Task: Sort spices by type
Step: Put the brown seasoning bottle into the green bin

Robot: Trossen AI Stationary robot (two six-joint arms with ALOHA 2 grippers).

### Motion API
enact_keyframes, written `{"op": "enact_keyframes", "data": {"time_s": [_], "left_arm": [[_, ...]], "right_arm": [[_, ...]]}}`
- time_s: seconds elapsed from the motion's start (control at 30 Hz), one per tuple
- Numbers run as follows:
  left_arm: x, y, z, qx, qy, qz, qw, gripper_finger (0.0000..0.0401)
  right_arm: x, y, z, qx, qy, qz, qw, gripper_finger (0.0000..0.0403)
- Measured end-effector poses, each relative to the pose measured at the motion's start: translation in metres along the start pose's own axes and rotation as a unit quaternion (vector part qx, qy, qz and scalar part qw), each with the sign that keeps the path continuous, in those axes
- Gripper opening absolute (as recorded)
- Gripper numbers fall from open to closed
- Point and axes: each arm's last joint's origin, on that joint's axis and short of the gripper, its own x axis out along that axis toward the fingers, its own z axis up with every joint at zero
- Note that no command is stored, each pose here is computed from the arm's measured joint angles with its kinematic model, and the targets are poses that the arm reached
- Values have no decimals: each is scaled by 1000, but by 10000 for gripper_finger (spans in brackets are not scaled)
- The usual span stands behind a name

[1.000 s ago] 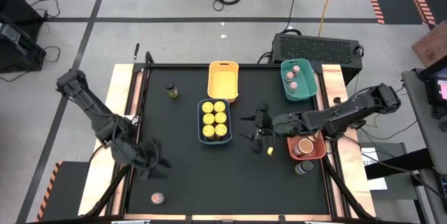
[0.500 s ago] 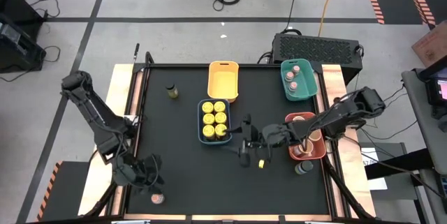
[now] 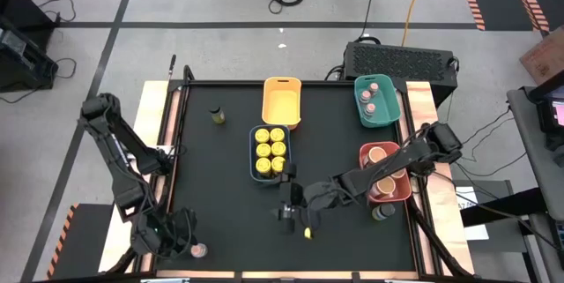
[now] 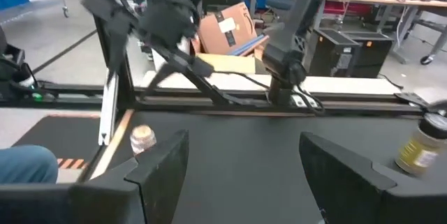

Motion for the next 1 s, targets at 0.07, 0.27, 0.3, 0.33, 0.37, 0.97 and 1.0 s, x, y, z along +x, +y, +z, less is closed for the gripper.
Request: {"op": "enact_keyframes", "data": {"time_s": [0.07,0.27,0.3,0.33,0.37,0.97,1.0], "left_arm": [[5,1,-4,14,8,14,1000,216],[16,9,-12,39,53,62,996,216],[17,9,-13,41,61,62,995,216],[18,9,-14,44,65,59,995,216],[18,8,-16,46,69,55,995,216],[14,1,-33,257,67,40,963,216],[14,2,-33,258,66,45,963,216]], "right_arm": [[6,6,2,1,-4,4,1000,265],[23,14,-3,2,0,4,1000,265],[25,15,-3,6,-1,4,1000,265],[27,15,-4,11,-2,3,1000,265],[27,14,-5,16,-1,2,1000,265],[36,15,-11,73,-20,-23,997,265],[36,15,-12,75,-19,-23,997,265]]}}
